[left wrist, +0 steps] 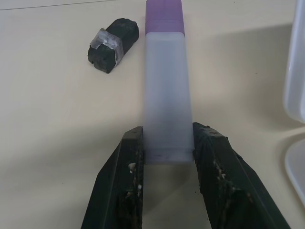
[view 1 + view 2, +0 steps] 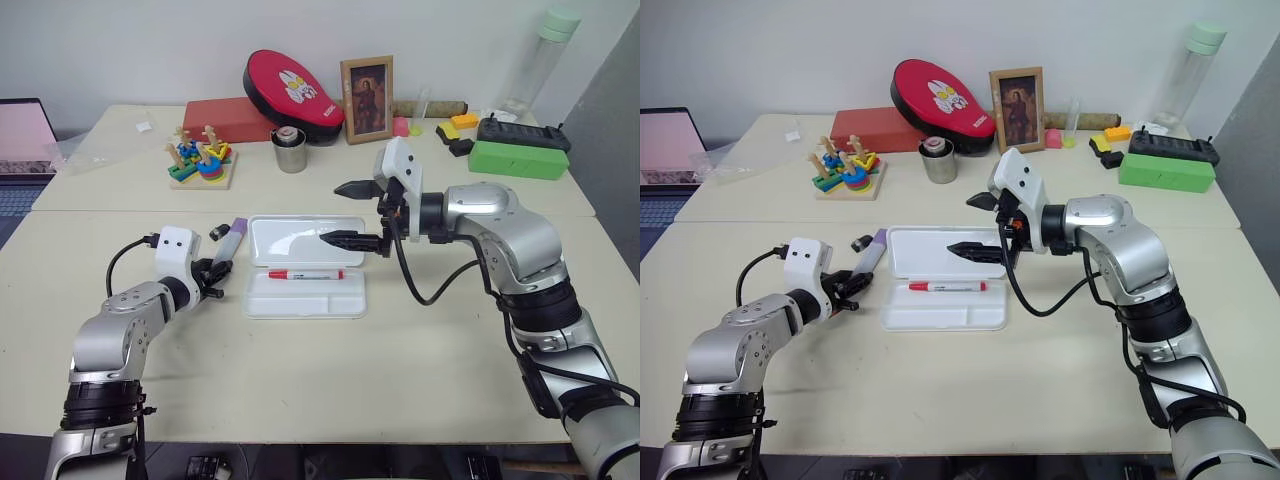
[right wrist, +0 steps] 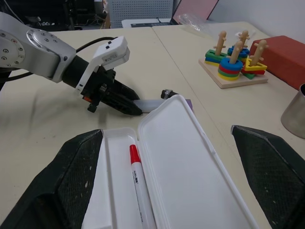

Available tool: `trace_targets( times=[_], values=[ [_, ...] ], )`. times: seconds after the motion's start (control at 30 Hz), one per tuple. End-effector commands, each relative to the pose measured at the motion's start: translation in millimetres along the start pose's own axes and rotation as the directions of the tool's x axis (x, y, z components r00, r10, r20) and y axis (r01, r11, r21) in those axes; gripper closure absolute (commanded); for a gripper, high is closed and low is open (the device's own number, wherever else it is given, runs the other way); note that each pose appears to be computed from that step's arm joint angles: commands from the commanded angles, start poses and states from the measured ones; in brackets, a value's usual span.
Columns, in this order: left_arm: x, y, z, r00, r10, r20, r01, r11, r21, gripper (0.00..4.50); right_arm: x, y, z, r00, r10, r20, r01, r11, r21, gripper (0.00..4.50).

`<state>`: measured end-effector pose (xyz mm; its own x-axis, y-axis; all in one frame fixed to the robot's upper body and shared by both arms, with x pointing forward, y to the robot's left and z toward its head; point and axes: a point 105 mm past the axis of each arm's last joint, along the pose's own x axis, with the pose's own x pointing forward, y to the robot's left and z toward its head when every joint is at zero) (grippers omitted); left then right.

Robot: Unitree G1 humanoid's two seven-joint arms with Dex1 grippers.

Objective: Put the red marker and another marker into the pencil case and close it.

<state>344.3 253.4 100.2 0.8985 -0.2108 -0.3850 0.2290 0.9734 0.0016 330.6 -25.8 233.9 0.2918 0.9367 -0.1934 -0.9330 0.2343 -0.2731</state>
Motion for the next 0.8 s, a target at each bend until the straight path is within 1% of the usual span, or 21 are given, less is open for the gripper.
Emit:
trace_targets(
  times=[0.03,0.1,0.17,0.23,0.3,0.37,0.4,0.43,0.47,0.53,0.6,0.63,0.7,0.8],
  values=[
    [2.2,0.4,3.2,1.0,0.004,0.021,-0.004,1.0,0.007,3.31,-6.0,1.0,12.9,0.999,0.002,0.046,-0.001,1.0,-0.029,0.0],
    [2.7,-0.7,12.2,0.998,0.004,0.068,-0.006,1.0,0.022,3.31,-7.1,0.4,13.2,0.999,0.002,0.049,0.0,1.0,-0.027,0.0],
    [1.2,-1.7,27.3,0.991,0.006,0.137,-0.012,0.999,0.042,3.31,-9.4,-0.5,15.1,0.998,0.001,0.059,0.0,1.0,-0.023,0.0],
    [-4.2,-0.1,56.1,0.964,0.024,0.265,-0.028,1.0,0.012,3.31,-14.3,-3.2,19.6,0.997,-0.003,0.077,0.004,1.0,-0.021,0.0],
    [-7.7,2.2,69.6,0.944,0.04,0.326,-0.04,0.999,-0.008,3.31,-16.9,-4.8,21.9,0.996,-0.007,0.087,0.008,1.0,-0.019,0.0],
    [-22.7,7.8,110.0,0.876,0.061,0.479,-0.067,0.998,-0.004,3.31,-24.0,-9.9,22.8,0.996,-0.025,0.087,0.028,0.999,-0.027,0.0],
    [-32.7,4.9,131.7,0.832,0.038,0.553,-0.054,0.998,0.014,3.31,-29.0,-13.1,22.7,0.996,-0.039,0.085,0.041,0.999,-0.031,0.0],
    [-40.2,-2.2,147.1,0.803,-0.01,0.596,-0.019,0.999,0.042,3.31,-33.9,-15.9,22.5,0.995,-0.051,0.083,0.054,0.998,-0.034,0.0],
    [-45.5,-14.8,156.3,0.785,-0.09,0.612,0.035,0.994,0.102,3.31,-38.9,-17.7,22.3,0.995,-0.059,0.082,0.062,0.997,-0.036,0.0],
    [-54.9,-43.5,166.5,0.755,-0.268,0.598,0.154,0.96,0.236,3.31,-49.9,-19.3,20.7,0.995,-0.068,0.071,0.071,0.997,-0.038,0.0],
    [-63.0,-68.1,168.4,0.728,-0.423,0.54,0.255,0.898,0.36,3.31,-59.7,-17.2,15.6,0.997,-0.063,0.04,0.065,0.997,-0.041,0.0],
    [-65.5,-78.3,165.4,0.72,-0.494,0.488,0.302,0.855,0.421,3.31,-64.0,-14.7,12.0,0.998,-0.055,0.021,0.056,0.998,-0.041,0.0],
    [-69.3,-93.7,152.5,0.702,-0.623,0.345,0.416,0.752,0.51,3.31,-70.4,-9.6,4.7,0.999,-0.042,-0.016,0.042,0.998,-0.037,0.0],
    [-72.1,-100.9,128.3,0.688,-0.717,0.113,0.547,0.615,0.567,3.31,-77.8,-3.9,-1.9,0.998,-0.041,-0.044,0.04,0.999,-0.022,0.0]
  ],
)
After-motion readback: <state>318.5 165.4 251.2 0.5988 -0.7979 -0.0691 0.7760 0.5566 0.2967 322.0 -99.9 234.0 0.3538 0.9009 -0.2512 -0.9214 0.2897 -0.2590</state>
